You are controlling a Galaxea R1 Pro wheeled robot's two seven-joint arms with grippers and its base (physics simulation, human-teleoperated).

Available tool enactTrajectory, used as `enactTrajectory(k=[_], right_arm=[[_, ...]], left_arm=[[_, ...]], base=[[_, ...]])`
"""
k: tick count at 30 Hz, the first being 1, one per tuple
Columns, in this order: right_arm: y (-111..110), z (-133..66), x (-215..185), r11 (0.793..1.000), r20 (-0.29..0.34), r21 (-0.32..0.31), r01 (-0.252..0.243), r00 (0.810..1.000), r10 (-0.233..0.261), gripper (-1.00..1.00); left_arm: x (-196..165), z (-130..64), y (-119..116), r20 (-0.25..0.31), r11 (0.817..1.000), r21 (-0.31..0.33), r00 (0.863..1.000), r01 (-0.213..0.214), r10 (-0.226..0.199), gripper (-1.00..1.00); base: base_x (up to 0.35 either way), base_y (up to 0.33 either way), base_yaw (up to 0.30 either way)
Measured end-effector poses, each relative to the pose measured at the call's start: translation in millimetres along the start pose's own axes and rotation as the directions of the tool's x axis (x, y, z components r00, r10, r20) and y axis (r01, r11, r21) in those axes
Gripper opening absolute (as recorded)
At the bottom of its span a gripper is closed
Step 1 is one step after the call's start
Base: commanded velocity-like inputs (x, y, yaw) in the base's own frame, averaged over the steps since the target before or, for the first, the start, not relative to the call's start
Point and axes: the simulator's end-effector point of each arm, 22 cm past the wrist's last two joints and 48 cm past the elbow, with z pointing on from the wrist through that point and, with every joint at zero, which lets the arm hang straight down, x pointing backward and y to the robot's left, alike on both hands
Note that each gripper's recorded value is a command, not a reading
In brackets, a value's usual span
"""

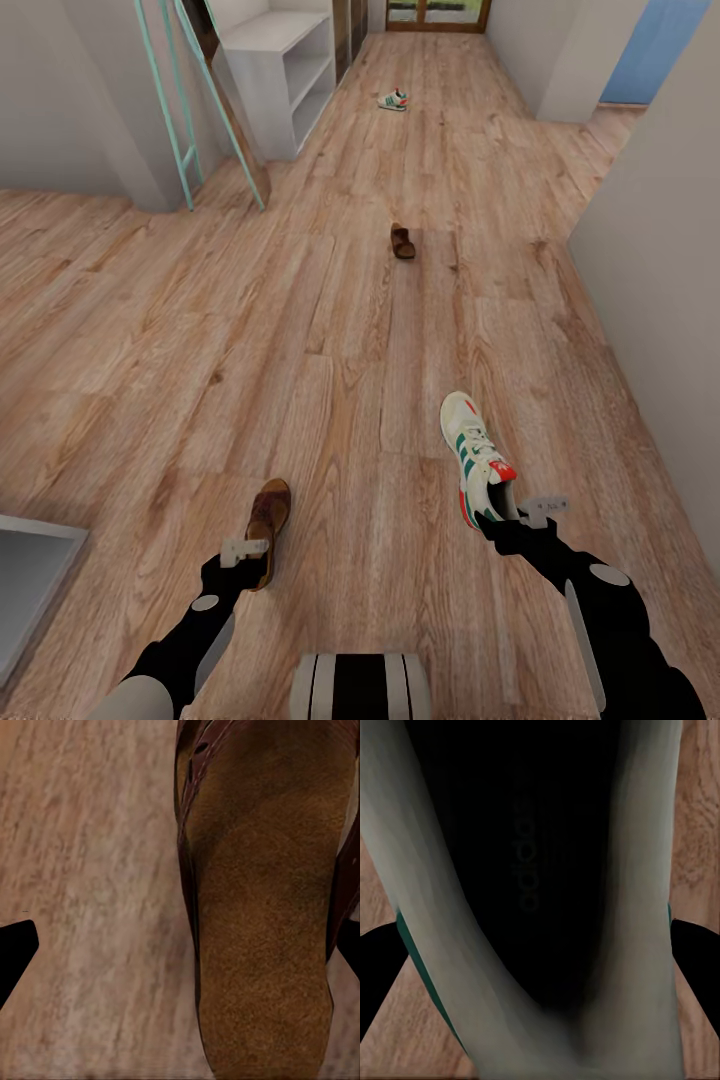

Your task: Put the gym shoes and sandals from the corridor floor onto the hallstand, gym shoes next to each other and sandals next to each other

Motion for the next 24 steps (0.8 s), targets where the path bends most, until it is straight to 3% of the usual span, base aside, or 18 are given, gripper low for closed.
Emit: enactTrajectory(k=[4, 24], right_arm=[[-1.1, 6.0, 11.0, 1.0, -0.022, 0.0, -0.003, 1.0, 0.003, -1.0], [-1.6, 9.0, 16.4, 1.0, -0.033, 0.001, -0.005, 0.999, 0.005, -1.0]], left_arm=[[12.5, 4.4, -1.1, -0.022, 1.0, 0.001, 1.0, -0.003, 0.003, 1.0], [14.8, 6.8, -3.8, -0.024, 1.0, 0.004, 1.0, -0.002, 0.002, 1.0]], base=[[0.0, 0.0, 0.0], [0.0, 0.0, -0.005]])
